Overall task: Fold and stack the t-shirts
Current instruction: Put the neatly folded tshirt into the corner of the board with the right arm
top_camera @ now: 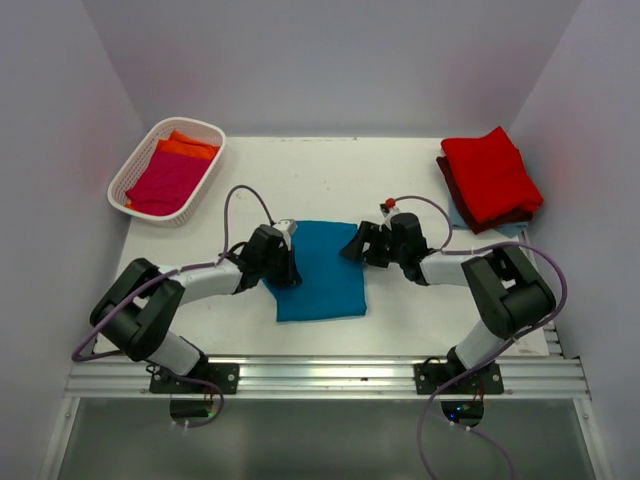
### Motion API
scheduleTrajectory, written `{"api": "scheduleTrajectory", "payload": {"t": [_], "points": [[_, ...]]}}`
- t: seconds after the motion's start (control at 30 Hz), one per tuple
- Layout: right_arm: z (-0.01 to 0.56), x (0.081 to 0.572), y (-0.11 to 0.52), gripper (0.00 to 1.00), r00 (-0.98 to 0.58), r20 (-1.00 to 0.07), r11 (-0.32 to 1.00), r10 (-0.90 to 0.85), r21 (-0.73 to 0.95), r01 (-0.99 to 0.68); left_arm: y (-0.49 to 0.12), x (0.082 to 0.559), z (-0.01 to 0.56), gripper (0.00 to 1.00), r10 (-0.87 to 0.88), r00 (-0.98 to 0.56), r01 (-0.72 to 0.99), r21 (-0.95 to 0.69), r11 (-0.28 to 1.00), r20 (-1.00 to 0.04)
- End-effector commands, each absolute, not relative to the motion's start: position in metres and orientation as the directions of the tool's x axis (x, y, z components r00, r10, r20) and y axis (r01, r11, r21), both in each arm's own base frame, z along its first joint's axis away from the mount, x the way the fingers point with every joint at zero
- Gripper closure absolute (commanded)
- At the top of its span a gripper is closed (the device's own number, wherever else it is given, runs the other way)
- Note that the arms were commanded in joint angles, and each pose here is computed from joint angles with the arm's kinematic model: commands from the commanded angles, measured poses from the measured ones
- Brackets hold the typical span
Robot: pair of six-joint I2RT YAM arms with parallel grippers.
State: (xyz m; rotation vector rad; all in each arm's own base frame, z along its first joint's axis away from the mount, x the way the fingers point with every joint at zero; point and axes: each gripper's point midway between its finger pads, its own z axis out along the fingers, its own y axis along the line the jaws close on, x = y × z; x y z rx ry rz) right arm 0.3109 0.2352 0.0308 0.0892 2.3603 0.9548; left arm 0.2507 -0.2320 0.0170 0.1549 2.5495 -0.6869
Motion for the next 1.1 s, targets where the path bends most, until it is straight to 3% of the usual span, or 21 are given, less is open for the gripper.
{"api": "scheduleTrajectory", "payload": {"t": [0.0,0.23,0.43,0.57,0.6,0.67,0.9,1.07], "points": [[-0.038,0.25,0.221,0.23,-0.937,-0.296,0.827,0.187,0.562,-0.012,-0.216,0.242,-0.005,1.0,-0.014,-0.885,0.187,-0.383,0.905,-0.466],[-0.048,0.221,0.274,0.25,-0.968,-0.239,0.796,0.077,0.6,-0.085,-0.227,0.236,-0.009,1.0,-0.011,-0.889,0.206,-0.422,0.883,-0.457],[-0.055,0.202,0.304,0.39,-0.978,-0.209,0.773,0.023,0.624,-0.115,-0.228,0.238,-0.007,1.0,-0.016,-0.882,0.21,-0.423,0.882,-0.471],[-0.049,0.207,0.305,0.69,-0.974,-0.226,0.777,0.004,0.614,-0.14,-0.226,0.237,-0.007,1.0,-0.015,-0.879,0.211,-0.418,0.884,-0.476],[-0.046,0.209,0.305,0.87,-0.972,-0.236,0.78,0.005,0.609,-0.144,-0.224,0.235,-0.009,1.0,-0.014,-0.881,0.208,-0.415,0.886,-0.472],[-0.041,0.215,0.308,1.0,-0.968,-0.252,0.785,-0.005,0.598,-0.16,-0.223,0.234,-0.008,1.0,-0.017,-0.88,0.208,-0.416,0.885,-0.475],[0.008,0.262,0.317,1.0,-0.938,-0.34,0.721,0.073,0.668,-0.186,-0.222,0.236,0.009,1.0,-0.029,-0.866,0.211,-0.417,0.884,-0.499],[0.068,0.321,0.293,1.0,-0.878,-0.437,0.684,0.196,0.702,-0.197,-0.222,0.25,0.063,1.0,-0.061,-0.814,0.228,-0.414,0.881,-0.578]]}}
